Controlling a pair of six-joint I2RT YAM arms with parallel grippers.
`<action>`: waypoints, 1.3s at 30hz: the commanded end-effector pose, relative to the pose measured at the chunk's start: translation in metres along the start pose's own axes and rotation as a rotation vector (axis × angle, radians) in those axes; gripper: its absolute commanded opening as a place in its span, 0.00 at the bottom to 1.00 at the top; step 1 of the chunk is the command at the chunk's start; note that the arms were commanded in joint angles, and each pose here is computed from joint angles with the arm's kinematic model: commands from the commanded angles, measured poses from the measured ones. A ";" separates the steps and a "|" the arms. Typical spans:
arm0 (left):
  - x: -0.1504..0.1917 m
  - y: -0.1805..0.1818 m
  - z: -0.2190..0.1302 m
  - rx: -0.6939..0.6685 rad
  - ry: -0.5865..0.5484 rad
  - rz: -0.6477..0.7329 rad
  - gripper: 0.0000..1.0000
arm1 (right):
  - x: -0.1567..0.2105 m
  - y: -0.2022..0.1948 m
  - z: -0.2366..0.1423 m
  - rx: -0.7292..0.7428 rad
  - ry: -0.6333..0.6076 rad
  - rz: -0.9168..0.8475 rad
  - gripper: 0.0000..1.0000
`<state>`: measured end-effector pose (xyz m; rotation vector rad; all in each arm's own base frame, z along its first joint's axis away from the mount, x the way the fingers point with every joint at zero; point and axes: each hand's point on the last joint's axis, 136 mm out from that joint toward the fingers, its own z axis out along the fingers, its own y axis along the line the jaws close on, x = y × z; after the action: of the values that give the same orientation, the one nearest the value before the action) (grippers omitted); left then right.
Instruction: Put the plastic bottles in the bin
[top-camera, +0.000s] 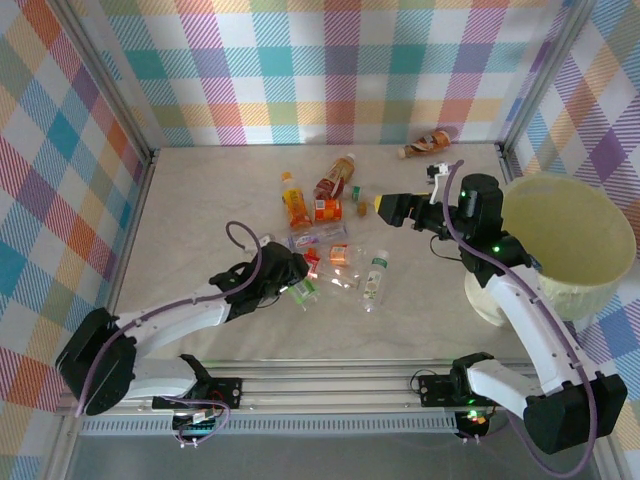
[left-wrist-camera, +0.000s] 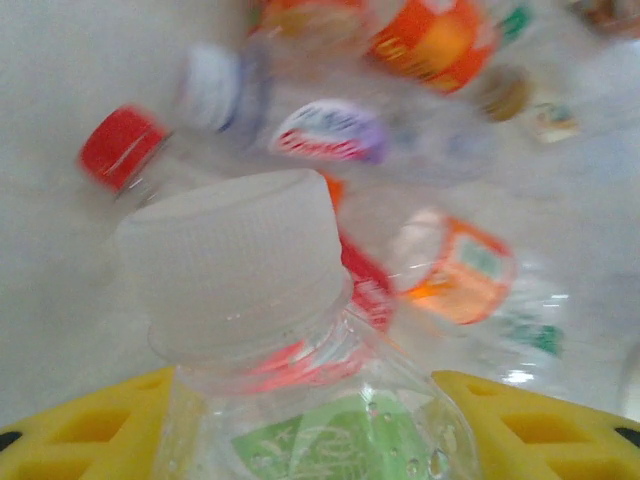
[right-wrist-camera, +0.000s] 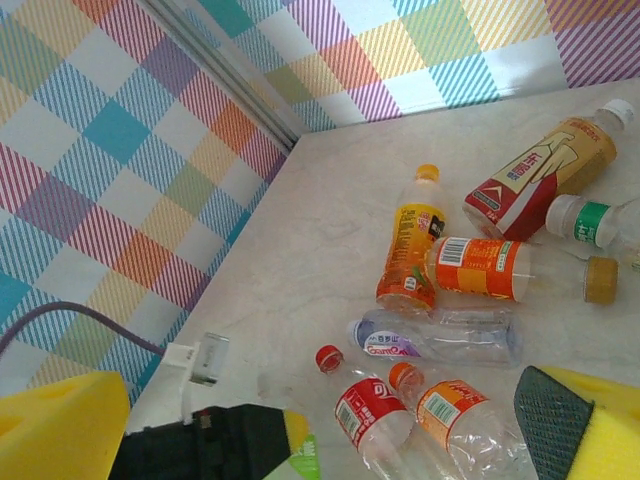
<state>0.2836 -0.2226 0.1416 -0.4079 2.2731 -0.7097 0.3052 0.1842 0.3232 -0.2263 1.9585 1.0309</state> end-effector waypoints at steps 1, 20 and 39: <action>-0.029 -0.049 -0.019 0.187 -0.105 0.118 0.53 | -0.002 0.017 0.003 -0.100 -0.010 -0.045 1.00; -0.109 -0.185 -0.067 0.565 -0.219 0.206 0.54 | 0.051 0.068 0.033 -0.298 0.138 -0.226 1.00; -0.115 -0.188 -0.063 0.536 -0.209 0.149 0.54 | 0.059 0.088 0.066 -0.323 0.122 -0.310 1.00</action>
<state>0.3318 -0.2974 0.3328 -0.0336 1.8446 -1.0794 0.2596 0.2991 0.2903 -0.7583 1.8639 1.1779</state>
